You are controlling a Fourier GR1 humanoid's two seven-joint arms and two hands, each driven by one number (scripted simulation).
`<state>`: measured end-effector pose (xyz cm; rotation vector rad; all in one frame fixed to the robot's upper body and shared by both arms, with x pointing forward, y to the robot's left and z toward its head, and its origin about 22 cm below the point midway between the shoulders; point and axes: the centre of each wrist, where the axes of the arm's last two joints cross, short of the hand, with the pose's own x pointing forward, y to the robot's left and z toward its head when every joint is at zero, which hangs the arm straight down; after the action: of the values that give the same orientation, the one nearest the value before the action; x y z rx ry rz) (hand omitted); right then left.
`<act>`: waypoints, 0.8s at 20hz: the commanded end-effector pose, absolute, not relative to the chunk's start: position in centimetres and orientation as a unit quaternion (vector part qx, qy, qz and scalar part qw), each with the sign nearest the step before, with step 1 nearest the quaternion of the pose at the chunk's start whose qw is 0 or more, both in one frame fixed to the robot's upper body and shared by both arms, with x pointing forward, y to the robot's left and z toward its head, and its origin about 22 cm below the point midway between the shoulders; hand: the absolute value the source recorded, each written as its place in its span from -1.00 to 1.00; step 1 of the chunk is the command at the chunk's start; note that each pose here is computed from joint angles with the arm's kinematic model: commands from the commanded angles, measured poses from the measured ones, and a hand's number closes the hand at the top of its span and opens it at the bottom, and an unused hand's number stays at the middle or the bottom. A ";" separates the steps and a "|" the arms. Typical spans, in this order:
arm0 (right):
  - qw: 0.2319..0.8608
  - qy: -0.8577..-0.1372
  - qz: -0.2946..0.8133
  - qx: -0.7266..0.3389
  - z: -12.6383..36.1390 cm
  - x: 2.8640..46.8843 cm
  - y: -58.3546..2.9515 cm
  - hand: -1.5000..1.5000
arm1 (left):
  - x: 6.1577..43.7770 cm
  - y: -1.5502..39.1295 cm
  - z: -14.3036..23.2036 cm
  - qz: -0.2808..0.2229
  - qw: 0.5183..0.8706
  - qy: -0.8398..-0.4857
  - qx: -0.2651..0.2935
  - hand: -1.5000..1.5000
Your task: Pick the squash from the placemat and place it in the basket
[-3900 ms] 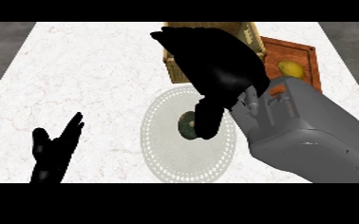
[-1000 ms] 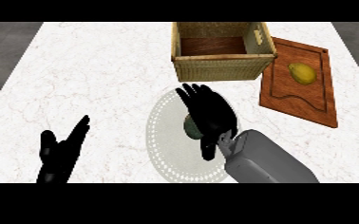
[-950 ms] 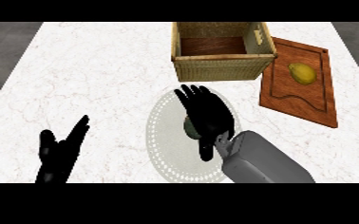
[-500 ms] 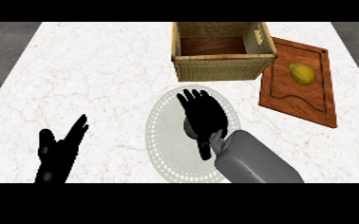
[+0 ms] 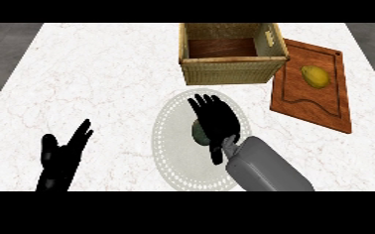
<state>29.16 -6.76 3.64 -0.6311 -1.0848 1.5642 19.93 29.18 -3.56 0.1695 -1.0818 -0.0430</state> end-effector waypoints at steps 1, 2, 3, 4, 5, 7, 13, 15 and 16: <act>0.539 -0.453 0.661 -0.261 2.2 28.6 -5.5 -1.00 | 19.9 29.4 -5.2 -0.016 0.869 -0.489 0.070 0.00; 0.540 -0.451 0.658 -0.267 2.4 29.6 -4.5 -1.00 | 20.1 30.7 -4.9 -0.014 0.869 -0.489 0.077 0.00; 0.535 -0.450 0.663 -0.267 1.7 28.5 -6.9 -1.00 | 20.8 29.7 -4.5 -0.025 0.873 -0.481 0.075 0.00; 0.535 -0.447 0.664 -0.271 2.2 30.2 -6.1 1.00 | 19.6 29.2 -5.2 -0.024 0.873 -0.481 0.078 0.00; 0.516 -0.462 0.669 -0.269 1.2 28.9 -5.5 1.00 | 19.8 29.3 -3.9 -0.014 0.873 -0.482 0.067 0.00; 0.475 -0.465 0.693 -0.280 1.7 29.3 -7.4 1.00 | 20.5 27.9 -3.8 -0.015 0.871 -0.485 0.072 0.00; 0.455 -0.475 0.690 -0.302 1.0 31.4 -7.5 1.00 | 19.2 30.0 -4.1 -0.026 0.872 -0.485 0.067 0.00; 0.492 -0.460 0.672 -0.307 3.7 28.1 -1.5 1.00 | 19.7 29.1 -5.8 -0.031 0.873 -0.482 0.073 0.00; 0.505 -0.451 0.663 -0.320 4.3 27.2 -0.7 1.00 | 21.1 28.8 -4.7 -0.029 0.872 -0.484 0.058 0.00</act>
<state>29.02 -3.82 2.84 -0.7434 -1.1371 1.6470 20.35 29.20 -3.55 0.1600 -1.0815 -0.0515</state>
